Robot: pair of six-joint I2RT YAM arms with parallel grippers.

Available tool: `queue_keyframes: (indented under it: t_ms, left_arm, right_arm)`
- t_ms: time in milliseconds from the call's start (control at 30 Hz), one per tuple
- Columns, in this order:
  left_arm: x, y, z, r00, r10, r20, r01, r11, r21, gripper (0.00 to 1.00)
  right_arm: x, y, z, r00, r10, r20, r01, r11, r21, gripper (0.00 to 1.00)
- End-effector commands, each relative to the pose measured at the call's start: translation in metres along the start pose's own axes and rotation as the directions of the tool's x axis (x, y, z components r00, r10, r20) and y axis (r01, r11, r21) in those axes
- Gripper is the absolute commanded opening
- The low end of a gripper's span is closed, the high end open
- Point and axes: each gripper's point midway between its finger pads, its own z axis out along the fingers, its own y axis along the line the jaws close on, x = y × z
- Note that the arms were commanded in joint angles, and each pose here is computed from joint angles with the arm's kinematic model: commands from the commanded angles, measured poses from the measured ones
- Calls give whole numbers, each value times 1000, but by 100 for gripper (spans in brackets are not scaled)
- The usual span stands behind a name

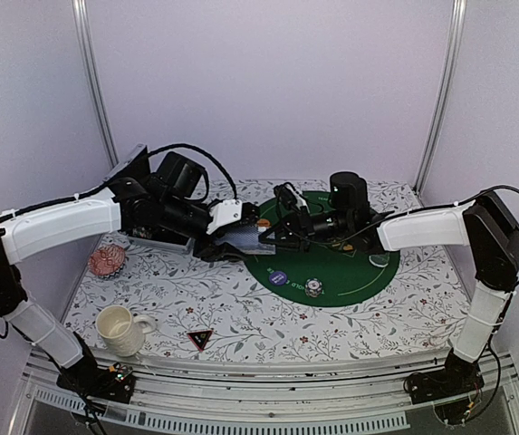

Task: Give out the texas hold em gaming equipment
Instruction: Pass from the right arm to the left

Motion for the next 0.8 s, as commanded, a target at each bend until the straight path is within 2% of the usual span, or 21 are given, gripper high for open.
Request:
queue_keyframes:
  t_ms: [0, 167, 533, 700, 767]
  left_arm:
    - [-16, 3, -2, 999, 31, 41, -31, 1000, -2, 56]
    - [-14, 2, -3, 999, 34, 35, -33, 999, -7, 50]
    - [-8, 1, -3, 1000, 26, 14, -26, 1000, -14, 45]
    - [-10, 2, -2, 999, 31, 12, -30, 999, -19, 45]
    - [-11, 3, -1, 1000, 30, 6, -30, 999, -24, 45]
  right_arm:
    - [-2, 5, 5, 999, -34, -9, 34, 999, -25, 7]
    - [-2, 4, 3, 999, -34, 0, 34, 999, -17, 18]
    - [-10, -1, -5, 997, -44, 68, 42, 999, 34, 58]
    - [-15, -8, 14, 996, -56, 64, 53, 997, 48, 82]
    - [-17, -13, 22, 996, -59, 61, 55, 996, 64, 88]
